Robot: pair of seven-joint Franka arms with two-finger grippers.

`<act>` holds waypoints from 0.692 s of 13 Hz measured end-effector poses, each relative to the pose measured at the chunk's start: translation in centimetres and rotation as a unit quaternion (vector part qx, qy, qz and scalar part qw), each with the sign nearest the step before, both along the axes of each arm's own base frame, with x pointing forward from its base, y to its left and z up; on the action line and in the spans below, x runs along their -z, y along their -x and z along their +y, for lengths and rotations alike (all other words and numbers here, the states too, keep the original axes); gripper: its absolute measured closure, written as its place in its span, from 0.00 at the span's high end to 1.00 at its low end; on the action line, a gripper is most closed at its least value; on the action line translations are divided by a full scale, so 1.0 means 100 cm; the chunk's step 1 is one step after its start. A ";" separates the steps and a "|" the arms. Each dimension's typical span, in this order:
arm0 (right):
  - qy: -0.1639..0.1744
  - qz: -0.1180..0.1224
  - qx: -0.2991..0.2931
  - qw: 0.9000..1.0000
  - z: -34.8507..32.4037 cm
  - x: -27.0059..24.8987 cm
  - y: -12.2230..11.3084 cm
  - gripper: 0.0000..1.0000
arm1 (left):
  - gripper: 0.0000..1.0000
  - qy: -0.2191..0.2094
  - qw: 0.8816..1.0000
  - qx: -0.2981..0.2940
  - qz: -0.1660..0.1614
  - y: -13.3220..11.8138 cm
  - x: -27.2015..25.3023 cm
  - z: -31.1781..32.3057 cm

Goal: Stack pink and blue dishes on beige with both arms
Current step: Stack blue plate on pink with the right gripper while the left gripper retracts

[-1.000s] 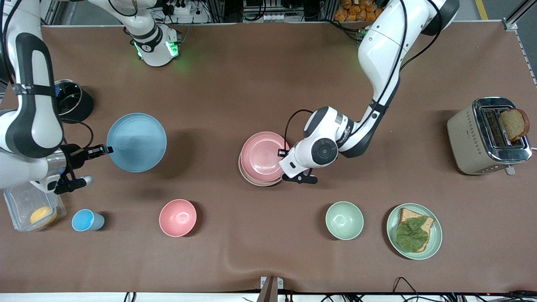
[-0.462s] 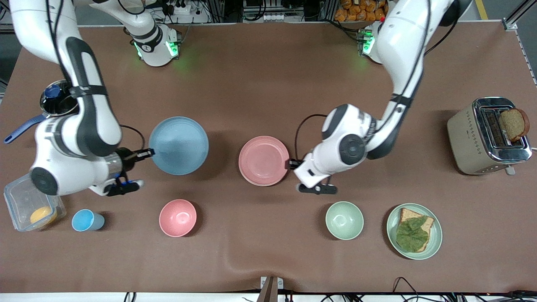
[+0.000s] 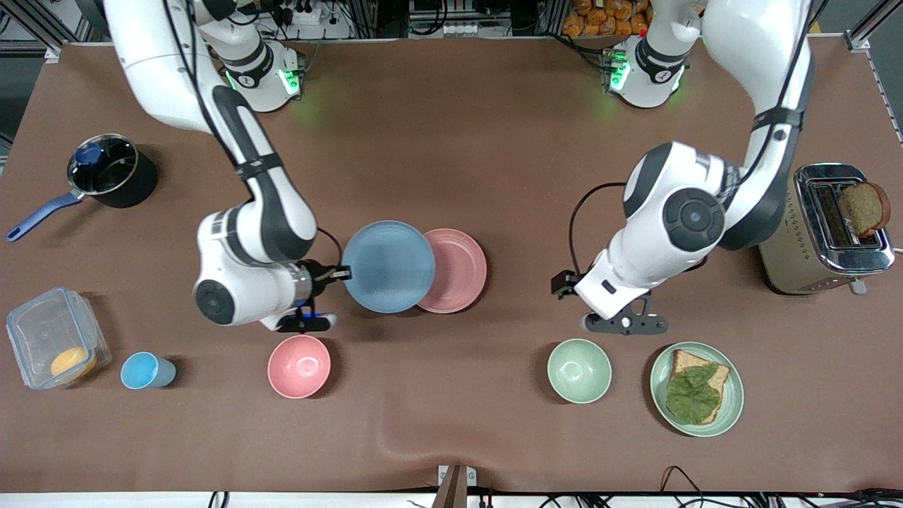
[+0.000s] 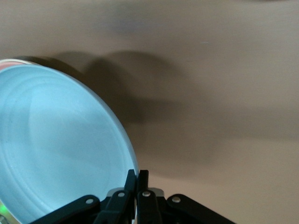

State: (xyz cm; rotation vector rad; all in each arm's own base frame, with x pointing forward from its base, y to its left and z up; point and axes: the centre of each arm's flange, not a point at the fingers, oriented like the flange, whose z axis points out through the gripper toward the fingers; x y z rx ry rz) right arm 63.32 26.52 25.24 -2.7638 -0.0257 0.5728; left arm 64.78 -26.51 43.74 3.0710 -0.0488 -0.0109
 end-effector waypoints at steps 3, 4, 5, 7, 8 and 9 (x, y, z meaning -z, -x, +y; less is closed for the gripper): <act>-0.003 -0.015 0.016 1.000 0.046 0.028 0.011 0.03 | 1.00 -0.016 1.000 -0.019 0.010 0.020 -0.074 0.048; -0.003 -0.013 0.017 1.000 0.059 0.035 0.017 0.03 | 1.00 -0.020 1.000 -0.014 0.011 0.029 -0.098 0.062; -0.005 -0.009 0.016 1.000 0.069 0.040 0.022 0.03 | 1.00 -0.022 1.000 -0.006 0.008 0.036 -0.118 0.077; -0.011 -0.004 0.013 1.000 0.082 0.042 0.029 0.03 | 1.00 -0.025 1.000 -0.002 -0.002 0.042 -0.143 0.114; -0.013 -0.004 0.013 1.000 0.085 0.042 0.031 0.03 | 1.00 -0.026 1.000 -0.004 -0.004 0.043 -0.147 0.138; -0.014 -0.003 0.014 1.000 0.085 0.041 0.030 0.07 | 1.00 -0.026 1.000 -0.008 -0.001 0.043 -0.147 0.165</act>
